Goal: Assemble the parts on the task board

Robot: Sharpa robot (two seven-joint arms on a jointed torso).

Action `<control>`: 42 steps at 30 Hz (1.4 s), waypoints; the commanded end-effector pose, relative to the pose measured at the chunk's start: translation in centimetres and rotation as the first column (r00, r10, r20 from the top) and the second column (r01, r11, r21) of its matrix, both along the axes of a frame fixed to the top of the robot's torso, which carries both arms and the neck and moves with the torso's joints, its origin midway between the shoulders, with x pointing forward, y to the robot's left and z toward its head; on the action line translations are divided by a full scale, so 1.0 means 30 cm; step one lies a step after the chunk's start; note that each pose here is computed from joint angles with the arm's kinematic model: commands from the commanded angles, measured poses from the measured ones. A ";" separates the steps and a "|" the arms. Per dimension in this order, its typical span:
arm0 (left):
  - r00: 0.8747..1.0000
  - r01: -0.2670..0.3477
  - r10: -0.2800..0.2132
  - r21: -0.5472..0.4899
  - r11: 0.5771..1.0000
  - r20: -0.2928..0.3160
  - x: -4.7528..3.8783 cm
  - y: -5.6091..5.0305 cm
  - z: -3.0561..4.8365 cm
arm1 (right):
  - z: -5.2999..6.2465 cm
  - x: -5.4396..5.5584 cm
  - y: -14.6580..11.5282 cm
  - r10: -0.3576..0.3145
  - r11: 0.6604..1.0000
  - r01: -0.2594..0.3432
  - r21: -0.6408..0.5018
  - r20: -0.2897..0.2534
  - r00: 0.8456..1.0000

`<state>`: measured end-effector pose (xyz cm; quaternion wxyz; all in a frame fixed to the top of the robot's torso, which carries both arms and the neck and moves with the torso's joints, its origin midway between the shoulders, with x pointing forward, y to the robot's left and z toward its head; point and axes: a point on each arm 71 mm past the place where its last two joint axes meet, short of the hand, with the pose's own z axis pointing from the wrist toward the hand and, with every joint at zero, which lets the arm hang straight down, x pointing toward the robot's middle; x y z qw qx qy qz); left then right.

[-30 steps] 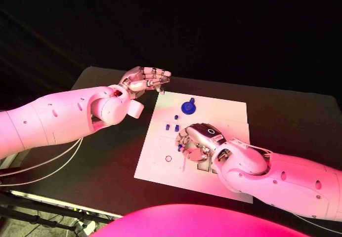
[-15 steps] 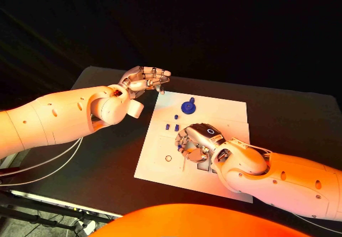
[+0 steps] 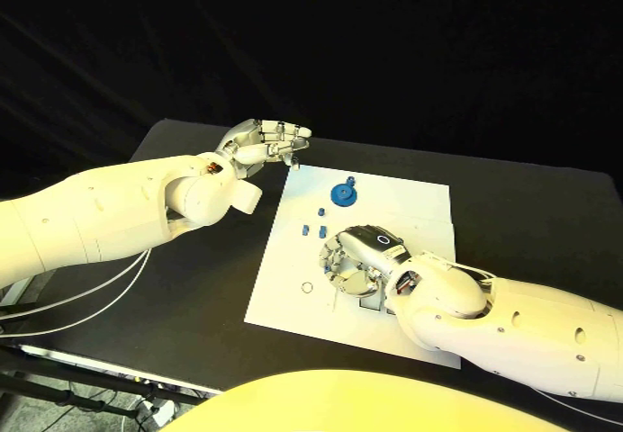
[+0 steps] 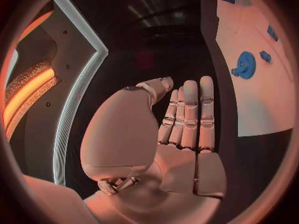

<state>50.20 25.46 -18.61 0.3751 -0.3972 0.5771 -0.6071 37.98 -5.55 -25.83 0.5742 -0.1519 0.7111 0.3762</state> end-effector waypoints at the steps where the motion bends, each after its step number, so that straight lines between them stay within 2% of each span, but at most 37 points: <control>1: 1.000 0.010 -0.010 -0.006 1.000 0.005 -0.001 -0.005 0.004 | -0.005 -0.006 0.004 0.022 1.000 -0.022 -0.016 -0.011 1.000; 13: 1.000 0.009 -0.009 -0.005 1.000 0.005 0.000 -0.004 0.003 | -0.006 -0.001 -0.003 0.007 1.000 -0.007 -0.008 -0.013 1.000; 29: 1.000 0.008 -0.008 -0.003 1.000 0.002 0.002 0.000 0.001 | 0.022 -0.013 -0.027 -0.011 0.999 0.011 0.032 0.001 1.000; 34: 1.000 0.008 -0.008 -0.003 1.000 0.001 0.002 0.001 0.001 | 0.056 -0.006 -0.059 -0.026 0.999 0.026 0.038 0.017 1.000; 42: 1.000 0.006 -0.006 -0.003 1.000 0.002 0.002 0.004 0.001 | 0.158 0.037 -0.168 -0.082 0.996 0.081 0.025 0.007 0.997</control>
